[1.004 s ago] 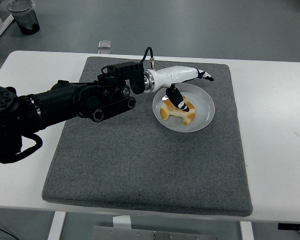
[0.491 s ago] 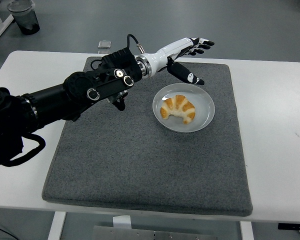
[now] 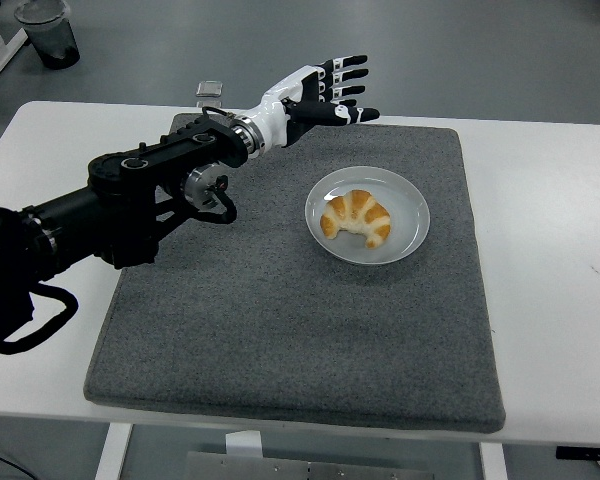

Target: Place the bread on the plate

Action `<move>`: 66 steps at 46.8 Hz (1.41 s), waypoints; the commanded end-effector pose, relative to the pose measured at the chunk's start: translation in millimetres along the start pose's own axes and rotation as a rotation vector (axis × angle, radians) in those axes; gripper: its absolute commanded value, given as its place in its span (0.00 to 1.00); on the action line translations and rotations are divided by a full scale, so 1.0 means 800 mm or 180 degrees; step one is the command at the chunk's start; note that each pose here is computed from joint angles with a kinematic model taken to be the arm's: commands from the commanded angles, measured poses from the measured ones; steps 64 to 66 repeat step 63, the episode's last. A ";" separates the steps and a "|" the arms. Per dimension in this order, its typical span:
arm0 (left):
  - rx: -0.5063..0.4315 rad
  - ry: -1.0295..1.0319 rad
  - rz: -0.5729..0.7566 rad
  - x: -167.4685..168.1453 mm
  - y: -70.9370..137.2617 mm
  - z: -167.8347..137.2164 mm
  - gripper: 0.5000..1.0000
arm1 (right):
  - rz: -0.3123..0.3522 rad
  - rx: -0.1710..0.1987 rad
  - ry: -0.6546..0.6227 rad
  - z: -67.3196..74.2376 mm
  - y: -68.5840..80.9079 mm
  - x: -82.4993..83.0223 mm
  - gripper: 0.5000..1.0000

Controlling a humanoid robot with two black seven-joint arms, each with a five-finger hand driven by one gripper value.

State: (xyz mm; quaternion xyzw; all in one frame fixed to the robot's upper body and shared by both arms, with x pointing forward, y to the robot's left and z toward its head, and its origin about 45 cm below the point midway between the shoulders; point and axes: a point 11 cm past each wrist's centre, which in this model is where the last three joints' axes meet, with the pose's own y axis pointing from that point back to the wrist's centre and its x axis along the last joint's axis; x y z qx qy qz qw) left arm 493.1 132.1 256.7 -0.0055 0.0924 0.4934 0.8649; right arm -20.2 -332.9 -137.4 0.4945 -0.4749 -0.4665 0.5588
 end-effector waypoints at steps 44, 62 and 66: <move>-0.0701 0.1988 0.1188 0.137 0.068 -0.017 0.98 | 0.0000 0.0001 -0.0001 0.000 0.000 0.000 0.86; -0.0629 0.1860 0.1257 0.171 0.091 -0.003 0.98 | 0.0000 0.0001 -0.0001 0.000 0.000 0.000 0.86; -0.0626 0.1862 0.1260 0.171 0.091 -0.004 0.98 | 0.0000 0.0001 -0.0001 0.000 0.000 0.000 0.86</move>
